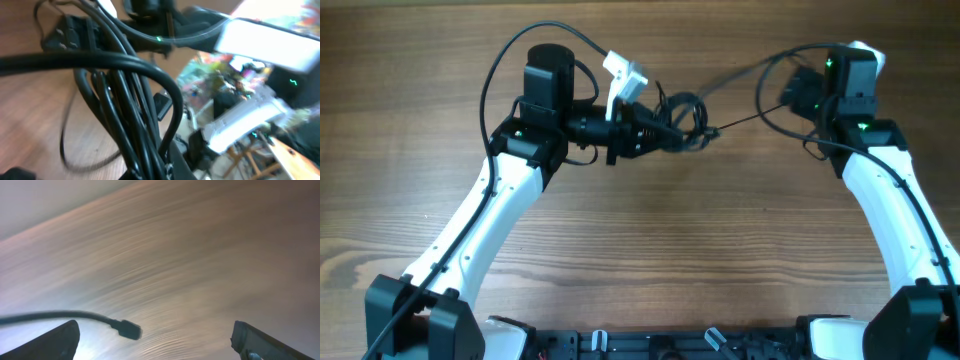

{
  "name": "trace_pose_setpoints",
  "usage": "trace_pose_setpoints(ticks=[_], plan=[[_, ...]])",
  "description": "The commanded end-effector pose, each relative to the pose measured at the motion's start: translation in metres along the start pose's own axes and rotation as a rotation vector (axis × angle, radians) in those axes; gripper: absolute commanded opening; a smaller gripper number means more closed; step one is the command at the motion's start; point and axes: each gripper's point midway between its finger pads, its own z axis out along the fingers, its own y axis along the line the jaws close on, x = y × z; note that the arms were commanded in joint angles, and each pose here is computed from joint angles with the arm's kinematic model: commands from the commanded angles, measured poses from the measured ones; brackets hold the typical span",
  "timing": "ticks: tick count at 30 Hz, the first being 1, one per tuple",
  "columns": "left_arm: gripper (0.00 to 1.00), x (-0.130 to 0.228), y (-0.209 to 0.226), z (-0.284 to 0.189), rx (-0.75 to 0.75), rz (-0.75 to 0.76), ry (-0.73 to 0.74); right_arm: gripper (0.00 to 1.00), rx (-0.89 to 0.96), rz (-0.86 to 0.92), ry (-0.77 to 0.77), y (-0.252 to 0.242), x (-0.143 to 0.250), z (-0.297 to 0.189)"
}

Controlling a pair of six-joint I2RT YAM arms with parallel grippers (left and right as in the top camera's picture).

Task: Untangle cables

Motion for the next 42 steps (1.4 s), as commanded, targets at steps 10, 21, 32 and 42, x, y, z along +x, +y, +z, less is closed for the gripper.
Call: trace_pose_setpoints(ticks=[10,21,32,42], plan=[[0.04,-0.035,0.122,-0.062,-0.547,-1.325,-0.749,0.99,-0.942,0.022,0.297,0.155,0.039,-0.078],[0.04,-0.033,0.122,-0.058,-0.501,-1.490,-0.819,0.55,-0.905,-0.517,0.044,0.243,0.100,-0.032],[0.04,-0.001,0.027,-0.004,-0.181,-0.118,-0.028,0.93,-1.246,-0.105,0.259,0.157,0.037,-0.103],[0.04,0.012,-0.022,-0.002,0.108,-0.063,0.035,0.58,-1.669,-0.228,0.328,0.171,0.054,-0.173]])
